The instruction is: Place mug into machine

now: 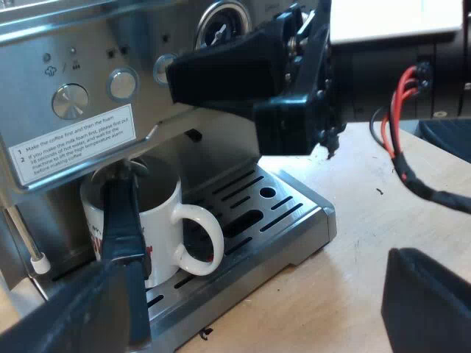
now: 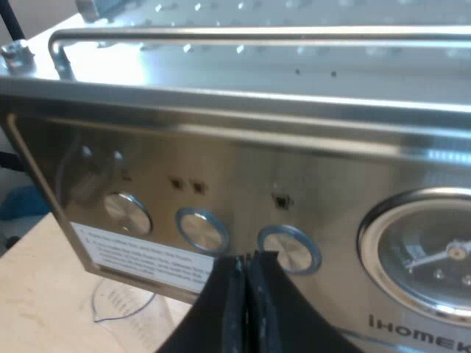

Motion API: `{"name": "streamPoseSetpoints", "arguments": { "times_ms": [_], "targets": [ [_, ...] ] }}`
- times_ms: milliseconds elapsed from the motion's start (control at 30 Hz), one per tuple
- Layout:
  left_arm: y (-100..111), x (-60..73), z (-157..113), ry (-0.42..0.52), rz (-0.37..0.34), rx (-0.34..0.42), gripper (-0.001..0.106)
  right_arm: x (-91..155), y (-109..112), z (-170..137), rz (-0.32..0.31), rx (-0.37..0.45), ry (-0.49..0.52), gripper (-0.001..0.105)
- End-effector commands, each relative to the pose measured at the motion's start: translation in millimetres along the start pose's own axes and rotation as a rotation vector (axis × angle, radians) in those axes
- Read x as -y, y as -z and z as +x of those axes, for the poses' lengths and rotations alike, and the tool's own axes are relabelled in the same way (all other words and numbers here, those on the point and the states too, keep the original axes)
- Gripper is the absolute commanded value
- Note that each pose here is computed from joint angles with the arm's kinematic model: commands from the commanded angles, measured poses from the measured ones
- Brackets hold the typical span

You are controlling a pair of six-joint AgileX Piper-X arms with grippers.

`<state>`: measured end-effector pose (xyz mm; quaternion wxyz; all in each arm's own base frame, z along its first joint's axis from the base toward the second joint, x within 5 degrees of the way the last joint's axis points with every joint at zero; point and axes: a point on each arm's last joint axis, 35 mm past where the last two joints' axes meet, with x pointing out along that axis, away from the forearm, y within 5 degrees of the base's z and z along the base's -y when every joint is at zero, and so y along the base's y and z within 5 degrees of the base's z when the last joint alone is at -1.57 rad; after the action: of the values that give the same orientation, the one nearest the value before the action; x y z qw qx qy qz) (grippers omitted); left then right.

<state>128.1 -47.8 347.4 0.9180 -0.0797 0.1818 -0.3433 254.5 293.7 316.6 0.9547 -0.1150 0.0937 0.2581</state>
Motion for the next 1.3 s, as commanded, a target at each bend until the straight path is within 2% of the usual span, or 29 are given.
{"name": "streamPoseSetpoints", "arguments": {
  "times_ms": [33,267,467,600,867,1033,1300],
  "targets": [
    [-1.2,1.9,-1.1,0.017,0.002,0.006,0.072,1.6,-0.4,2.9,-0.007,0.007,0.032,0.0],
    [-1.2,1.9,-1.1,0.017,0.002,0.006,0.072,4.6,-0.9,4.0,-0.041,0.012,0.111,0.0],
    [-1.2,1.9,-1.1,0.017,0.002,0.006,0.072,8.8,-2.4,5.6,-0.028,0.029,0.102,0.0],
    [-1.2,1.9,-1.1,0.017,0.002,0.006,0.072,10.7,-2.6,7.2,-0.022,0.039,0.041,0.0],
    [-1.2,1.9,-1.1,0.017,0.002,0.006,0.072,10.4,3.6,16.9,0.011,0.049,0.05,0.0],
    [-1.2,1.9,-1.1,0.017,0.002,0.006,0.072,11.1,4.5,17.7,0.012,0.045,0.079,0.0],
    [-1.2,1.9,-1.1,0.017,0.002,0.006,0.072,8.0,4.0,14.1,0.003,0.03,0.068,0.0]
  ]
}}
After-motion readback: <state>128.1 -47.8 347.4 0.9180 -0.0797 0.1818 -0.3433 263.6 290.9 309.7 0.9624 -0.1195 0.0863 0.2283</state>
